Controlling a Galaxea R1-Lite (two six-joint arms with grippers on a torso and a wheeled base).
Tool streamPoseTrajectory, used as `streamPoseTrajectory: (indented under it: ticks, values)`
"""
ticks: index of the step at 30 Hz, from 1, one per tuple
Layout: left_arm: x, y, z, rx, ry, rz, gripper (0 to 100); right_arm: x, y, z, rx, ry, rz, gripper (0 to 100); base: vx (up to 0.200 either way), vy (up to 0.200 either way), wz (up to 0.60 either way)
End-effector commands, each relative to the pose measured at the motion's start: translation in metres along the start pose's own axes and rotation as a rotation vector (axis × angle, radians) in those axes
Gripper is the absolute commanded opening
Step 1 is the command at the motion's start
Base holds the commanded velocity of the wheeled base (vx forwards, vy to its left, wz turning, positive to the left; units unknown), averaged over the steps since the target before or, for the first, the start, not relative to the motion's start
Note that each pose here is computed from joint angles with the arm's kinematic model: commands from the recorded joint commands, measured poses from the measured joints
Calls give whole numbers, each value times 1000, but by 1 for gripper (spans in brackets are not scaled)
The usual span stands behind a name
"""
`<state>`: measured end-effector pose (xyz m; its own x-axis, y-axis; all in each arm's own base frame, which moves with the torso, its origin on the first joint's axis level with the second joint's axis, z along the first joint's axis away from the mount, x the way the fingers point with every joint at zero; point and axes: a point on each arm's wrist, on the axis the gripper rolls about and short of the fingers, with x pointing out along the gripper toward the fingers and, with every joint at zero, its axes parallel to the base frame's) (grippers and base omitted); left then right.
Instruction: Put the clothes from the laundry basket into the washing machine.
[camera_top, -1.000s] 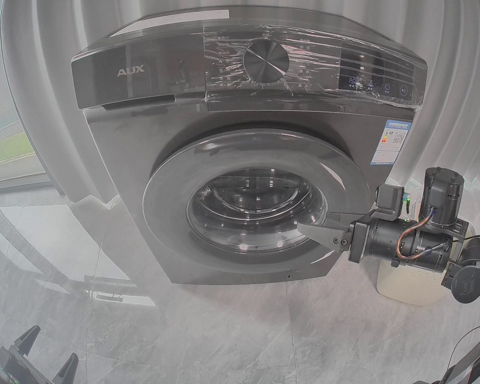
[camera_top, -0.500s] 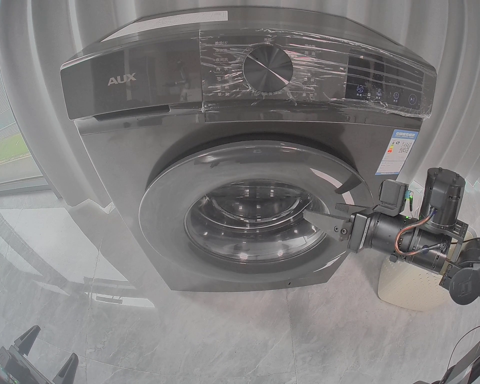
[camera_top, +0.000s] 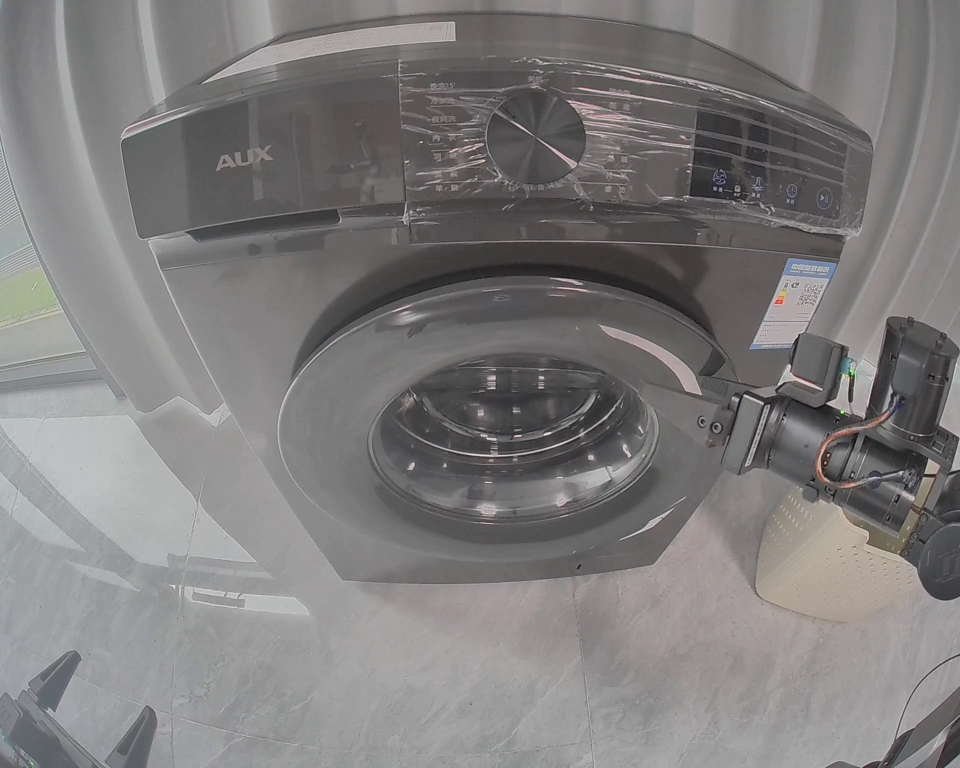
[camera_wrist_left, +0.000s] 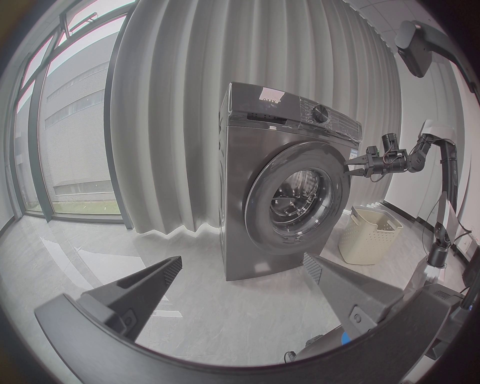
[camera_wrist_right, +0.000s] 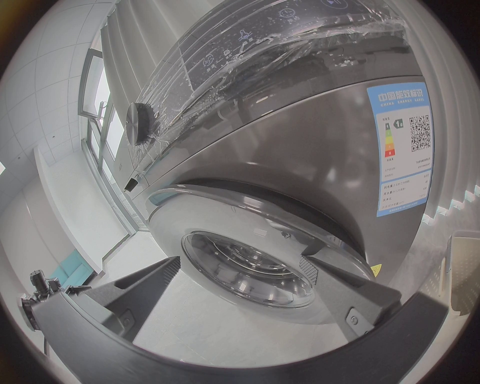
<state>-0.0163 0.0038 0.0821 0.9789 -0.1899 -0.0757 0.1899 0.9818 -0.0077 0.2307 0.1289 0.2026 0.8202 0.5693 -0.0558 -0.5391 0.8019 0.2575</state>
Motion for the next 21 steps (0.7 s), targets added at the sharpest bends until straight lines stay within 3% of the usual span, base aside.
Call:
streamPoseTrajectory:
  ticks: [1, 7, 10, 21]
  values:
    - [1, 0, -5, 0, 19, 0, 100, -3, 1, 4, -2, -20, 1, 100, 0, 0, 0]
    - [1, 0, -5, -1, 19, 0, 100, -3, 2, 4, -2, -19, 3, 100, 0, 0, 0]
    - [1, 0, -5, -1, 19, 0, 100, -2, 1, 4, -2, -18, 2, 100, 200, 0, 0]
    - [1, 0, -5, 0, 19, 0, 100, -1, 1, 5, -6, -41, -4, 100, 0, 0, 0]
